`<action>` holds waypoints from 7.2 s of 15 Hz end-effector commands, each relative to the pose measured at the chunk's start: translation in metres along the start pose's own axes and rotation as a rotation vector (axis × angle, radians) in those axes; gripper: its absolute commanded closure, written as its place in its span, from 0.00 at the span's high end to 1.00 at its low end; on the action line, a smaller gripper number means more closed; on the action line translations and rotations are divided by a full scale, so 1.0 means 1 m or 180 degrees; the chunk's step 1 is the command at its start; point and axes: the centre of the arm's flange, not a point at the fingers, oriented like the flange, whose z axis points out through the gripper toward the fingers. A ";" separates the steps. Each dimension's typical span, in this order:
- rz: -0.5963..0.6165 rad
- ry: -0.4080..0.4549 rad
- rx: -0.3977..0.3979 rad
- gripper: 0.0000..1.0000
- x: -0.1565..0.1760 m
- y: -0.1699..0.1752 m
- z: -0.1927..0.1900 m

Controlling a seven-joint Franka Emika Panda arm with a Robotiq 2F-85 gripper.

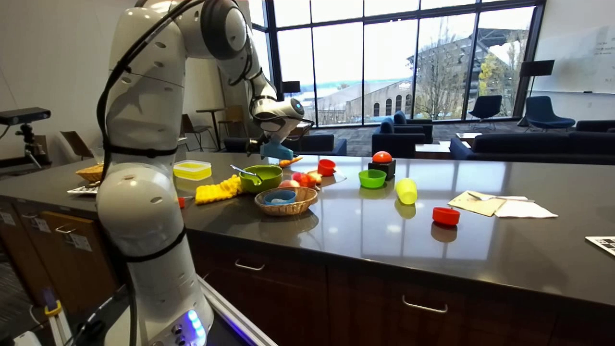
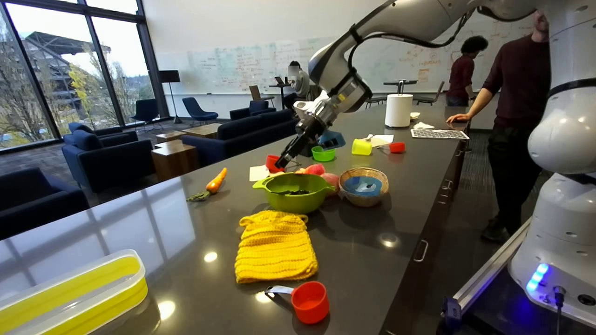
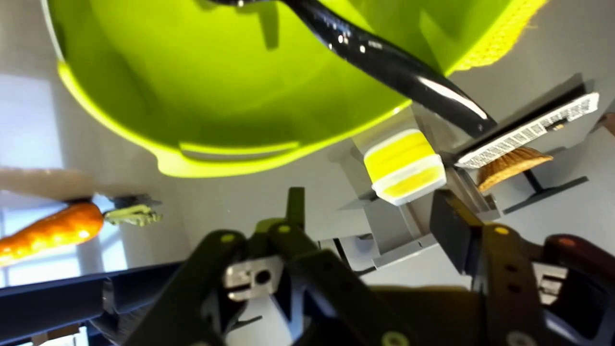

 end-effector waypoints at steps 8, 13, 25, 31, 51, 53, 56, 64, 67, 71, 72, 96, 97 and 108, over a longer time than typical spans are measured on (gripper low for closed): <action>0.0360 -0.0874 -0.0633 1.00 -0.032 -0.069 0.066; 0.0330 -0.0989 -0.0823 1.00 -0.030 -0.076 0.068; 0.0138 -0.1053 -0.1054 0.14 -0.018 -0.087 0.067; 0.0050 -0.1060 -0.1108 0.04 -0.011 -0.090 0.065; -0.0140 -0.1063 -0.1205 1.00 -0.015 -0.100 0.070; -0.0387 -0.1128 -0.1254 1.00 -0.007 -0.108 0.078; -0.0788 -0.1280 -0.1420 1.00 0.001 -0.116 0.092; -0.1271 -0.1427 -0.1902 1.00 0.018 -0.112 0.087; -0.1186 -0.1344 -0.1994 1.00 0.029 -0.107 0.079; -0.1062 -0.1257 -0.2052 1.00 0.043 -0.100 0.075; -0.1048 -0.1240 -0.2062 1.00 0.045 -0.099 0.074; 0.0641 -0.0650 -0.2098 1.00 0.031 -0.038 0.058; 0.0685 -0.0632 -0.2097 1.00 0.031 -0.035 0.056; 0.1108 -0.0592 -0.1993 1.00 0.026 0.000 0.065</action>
